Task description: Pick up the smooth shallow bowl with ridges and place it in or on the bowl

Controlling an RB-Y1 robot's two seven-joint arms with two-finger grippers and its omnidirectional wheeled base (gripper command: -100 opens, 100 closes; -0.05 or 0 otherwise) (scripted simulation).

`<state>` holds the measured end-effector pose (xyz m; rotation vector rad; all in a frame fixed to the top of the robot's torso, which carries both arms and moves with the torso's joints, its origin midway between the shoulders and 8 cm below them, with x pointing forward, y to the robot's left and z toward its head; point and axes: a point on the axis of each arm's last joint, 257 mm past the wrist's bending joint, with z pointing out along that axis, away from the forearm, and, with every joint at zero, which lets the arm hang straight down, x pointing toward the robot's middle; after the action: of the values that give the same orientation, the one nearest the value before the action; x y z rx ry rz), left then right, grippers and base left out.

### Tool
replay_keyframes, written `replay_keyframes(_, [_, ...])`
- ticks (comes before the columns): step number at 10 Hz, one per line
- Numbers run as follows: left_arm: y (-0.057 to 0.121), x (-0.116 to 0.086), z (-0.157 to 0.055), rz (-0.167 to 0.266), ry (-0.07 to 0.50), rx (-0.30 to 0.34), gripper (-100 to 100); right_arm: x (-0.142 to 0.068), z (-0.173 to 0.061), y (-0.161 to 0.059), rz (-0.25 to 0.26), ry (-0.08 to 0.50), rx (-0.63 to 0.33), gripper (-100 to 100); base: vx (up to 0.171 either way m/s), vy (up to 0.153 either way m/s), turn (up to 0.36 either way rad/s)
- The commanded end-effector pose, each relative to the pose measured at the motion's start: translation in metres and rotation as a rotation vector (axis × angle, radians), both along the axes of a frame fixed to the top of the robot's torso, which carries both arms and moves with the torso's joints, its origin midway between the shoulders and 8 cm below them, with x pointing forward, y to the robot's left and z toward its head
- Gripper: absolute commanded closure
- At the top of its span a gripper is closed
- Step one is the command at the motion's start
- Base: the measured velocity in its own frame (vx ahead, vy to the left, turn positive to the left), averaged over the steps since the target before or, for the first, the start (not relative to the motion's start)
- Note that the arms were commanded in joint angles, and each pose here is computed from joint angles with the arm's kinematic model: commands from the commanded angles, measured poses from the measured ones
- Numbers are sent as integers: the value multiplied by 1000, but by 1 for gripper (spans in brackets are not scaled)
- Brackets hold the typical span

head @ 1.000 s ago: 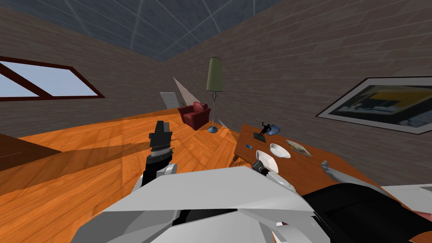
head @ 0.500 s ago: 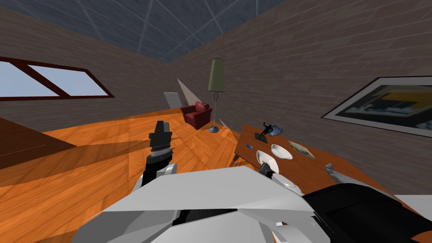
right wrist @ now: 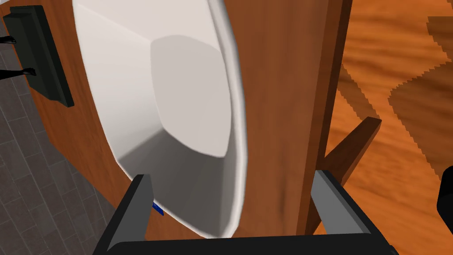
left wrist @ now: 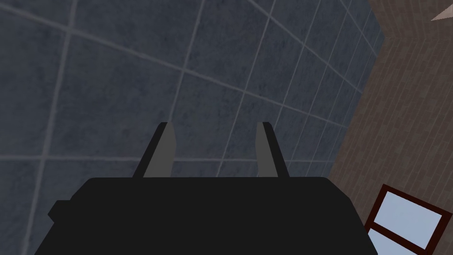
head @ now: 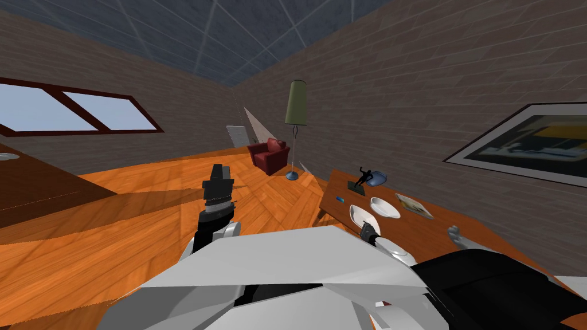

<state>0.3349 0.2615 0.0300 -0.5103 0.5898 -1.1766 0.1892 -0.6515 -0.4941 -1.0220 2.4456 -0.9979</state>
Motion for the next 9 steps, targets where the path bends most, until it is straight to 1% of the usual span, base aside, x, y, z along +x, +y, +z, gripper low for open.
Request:
replay_keyframes(1, [0, 0, 0, 0, 0, 0, 0, -3, -1, -8, 1, 13, -22, -100, -16, 0, 15])
replay_keyframes(2, [0, 0, 0, 0, 0, 0, 0, -3, 0, -6, -2, 8, -20, -100, -6, 1, 0])
replay_keyframes(3, [0, 0, 0, 0, 0, 0, 0, -3, 0, -7, -1, 10, -21, 0, 0, 0, 0])
replay_keyframes(4, [0, 0, 0, 0, 0, 0, 0, -3, -8, 2, -8, 11, -20, -100, 10, -62, 45])
replay_keyframes(5, [0, 0, 0, 0, 0, 0, 0, -3, -10, 4, -9, 11, -20, -100, 21, -88, 48])
replay_keyframes(6, [0, 0, 0, 0, 0, 0, 0, -2, -17, 12, -14, 13, -20, -100, 28, -100, 44])
replay_keyframes(7, [0, 0, 0, 0, 0, 0, 0, -3, -14, 9, -11, 12, -18, -100, 13, -48, 17])
replay_keyframes(8, [0, 0, 0, 0, 0, 0, 0, -3, -14, 9, -12, 12, -20, 100, 2, -9, 0])
replay_keyframes(9, [0, 0, 0, 0, 0, 0, 0, -3, -14, 9, -12, 12, -20, 100, 0, 0, 0])
